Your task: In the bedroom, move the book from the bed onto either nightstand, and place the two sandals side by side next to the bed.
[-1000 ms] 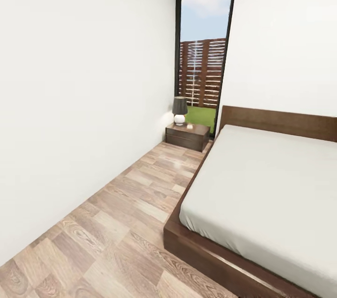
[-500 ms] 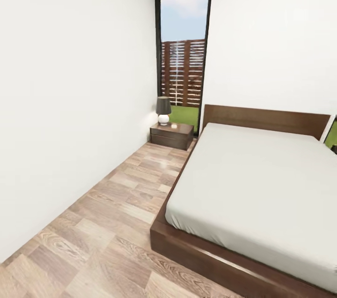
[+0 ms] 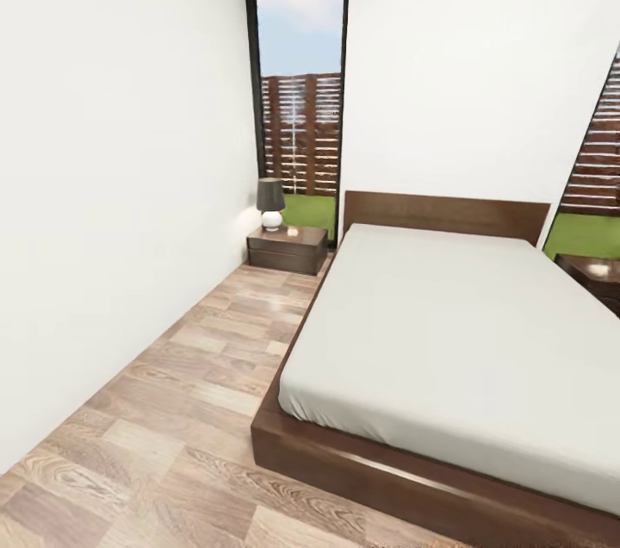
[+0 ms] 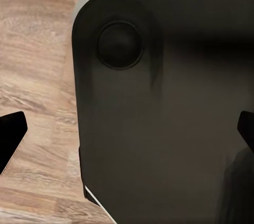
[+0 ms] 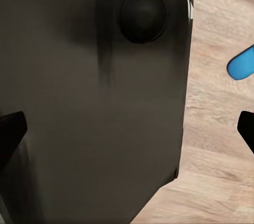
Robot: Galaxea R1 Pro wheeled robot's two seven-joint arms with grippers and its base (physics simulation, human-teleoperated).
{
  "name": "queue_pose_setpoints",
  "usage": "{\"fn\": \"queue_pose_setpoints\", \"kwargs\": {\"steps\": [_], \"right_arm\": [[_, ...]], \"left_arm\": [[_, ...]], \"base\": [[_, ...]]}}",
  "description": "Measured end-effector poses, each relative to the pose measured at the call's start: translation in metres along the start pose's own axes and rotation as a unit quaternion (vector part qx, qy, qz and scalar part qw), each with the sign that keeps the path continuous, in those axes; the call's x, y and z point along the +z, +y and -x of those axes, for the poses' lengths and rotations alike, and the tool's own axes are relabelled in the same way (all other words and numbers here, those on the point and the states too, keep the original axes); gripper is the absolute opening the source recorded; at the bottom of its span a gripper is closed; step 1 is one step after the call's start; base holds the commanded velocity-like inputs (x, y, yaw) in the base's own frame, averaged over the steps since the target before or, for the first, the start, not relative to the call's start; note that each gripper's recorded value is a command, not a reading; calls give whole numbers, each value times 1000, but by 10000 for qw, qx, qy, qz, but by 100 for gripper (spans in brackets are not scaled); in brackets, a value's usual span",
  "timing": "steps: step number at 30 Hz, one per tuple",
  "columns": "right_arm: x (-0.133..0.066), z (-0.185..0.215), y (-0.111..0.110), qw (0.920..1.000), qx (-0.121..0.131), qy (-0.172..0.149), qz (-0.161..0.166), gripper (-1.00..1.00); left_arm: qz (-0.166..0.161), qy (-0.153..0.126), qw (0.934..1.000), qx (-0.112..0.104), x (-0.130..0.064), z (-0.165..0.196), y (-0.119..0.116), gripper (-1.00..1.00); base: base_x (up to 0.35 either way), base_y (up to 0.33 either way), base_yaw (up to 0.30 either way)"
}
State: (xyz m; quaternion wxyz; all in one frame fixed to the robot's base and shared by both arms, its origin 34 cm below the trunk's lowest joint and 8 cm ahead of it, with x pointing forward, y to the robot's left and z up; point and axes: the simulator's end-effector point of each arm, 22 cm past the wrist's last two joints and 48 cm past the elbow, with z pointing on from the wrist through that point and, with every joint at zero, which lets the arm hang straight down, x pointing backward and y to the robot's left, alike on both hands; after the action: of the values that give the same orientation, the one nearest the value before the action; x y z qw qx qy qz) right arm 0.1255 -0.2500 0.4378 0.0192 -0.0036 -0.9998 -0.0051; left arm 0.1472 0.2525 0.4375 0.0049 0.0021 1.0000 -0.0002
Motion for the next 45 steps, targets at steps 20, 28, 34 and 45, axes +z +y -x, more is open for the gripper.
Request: {"fn": "queue_pose_setpoints", "kwargs": {"steps": [20, 28, 34, 45], "right_arm": [[0, 0, 0, 10000, 2, 1, -1, 100], [0, 0, 0, 10000, 4, -2, 2, 100], [0, -1, 0, 10000, 5, 7, 0, 100], [0, -3, 0, 10000, 2, 35, 2, 100]], "left_arm": [[-2, 0, 10000, 0, 0, 0, 0, 100], [-3, 0, 10000, 0, 0, 0, 0, 100], [-5, 8, 10000, 0, 0, -1, -1, 100], [-5, 31, 10000, 0, 0, -2, -1, 100]], "base": [[0, 0, -242], [0, 0, -246], [0, 0, -262], [0, 0, -280]]}}
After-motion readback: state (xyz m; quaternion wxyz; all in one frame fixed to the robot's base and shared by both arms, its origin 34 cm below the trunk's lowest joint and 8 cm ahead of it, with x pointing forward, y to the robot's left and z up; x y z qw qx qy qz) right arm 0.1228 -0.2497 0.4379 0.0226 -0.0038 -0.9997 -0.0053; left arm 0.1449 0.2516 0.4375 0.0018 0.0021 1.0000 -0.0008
